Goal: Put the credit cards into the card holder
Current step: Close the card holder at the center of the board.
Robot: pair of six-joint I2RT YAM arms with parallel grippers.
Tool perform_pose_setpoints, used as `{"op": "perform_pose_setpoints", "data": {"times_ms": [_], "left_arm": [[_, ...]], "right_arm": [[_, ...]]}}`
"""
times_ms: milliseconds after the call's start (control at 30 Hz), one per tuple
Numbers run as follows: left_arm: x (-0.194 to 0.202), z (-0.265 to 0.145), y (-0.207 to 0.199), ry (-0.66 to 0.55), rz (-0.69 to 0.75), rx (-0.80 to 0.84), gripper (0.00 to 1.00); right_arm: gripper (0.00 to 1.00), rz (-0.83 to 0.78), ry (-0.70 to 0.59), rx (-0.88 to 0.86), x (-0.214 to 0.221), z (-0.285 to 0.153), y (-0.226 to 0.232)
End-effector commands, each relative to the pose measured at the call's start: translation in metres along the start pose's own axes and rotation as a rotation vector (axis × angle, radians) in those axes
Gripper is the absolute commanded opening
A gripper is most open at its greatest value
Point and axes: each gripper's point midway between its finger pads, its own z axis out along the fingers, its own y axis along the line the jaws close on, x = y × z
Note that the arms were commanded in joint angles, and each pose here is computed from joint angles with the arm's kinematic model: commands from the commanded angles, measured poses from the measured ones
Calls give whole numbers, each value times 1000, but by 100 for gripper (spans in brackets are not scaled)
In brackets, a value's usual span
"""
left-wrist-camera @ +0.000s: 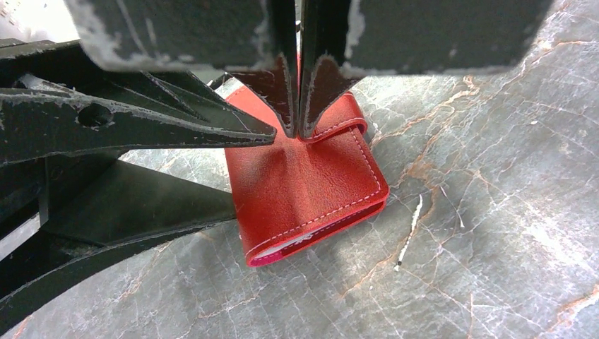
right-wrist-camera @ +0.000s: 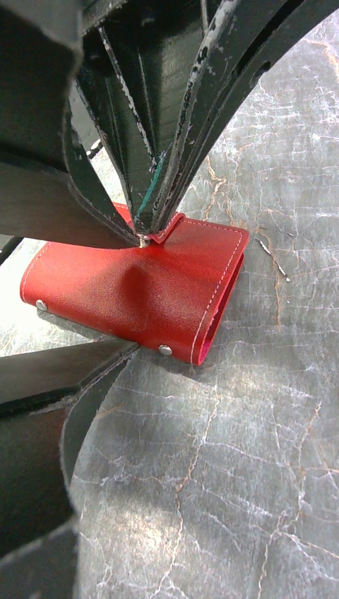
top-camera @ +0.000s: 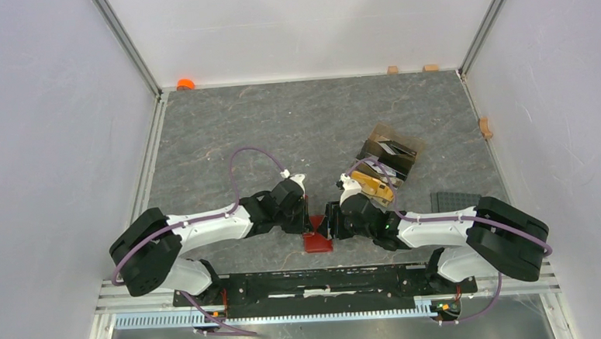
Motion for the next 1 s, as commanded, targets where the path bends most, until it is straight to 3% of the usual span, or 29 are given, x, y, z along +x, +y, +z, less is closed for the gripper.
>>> {"op": "perform_pose_setpoints", "data": {"times_ms": [0,967], "left_arm": [[-2,0,1,0,20,-21,2],[36,11,9,103,24,-9,2]], "right_arm": [[56,-40,117,127,36,-6,-40],[56,-34,101,163,35,-10,-48]]}}
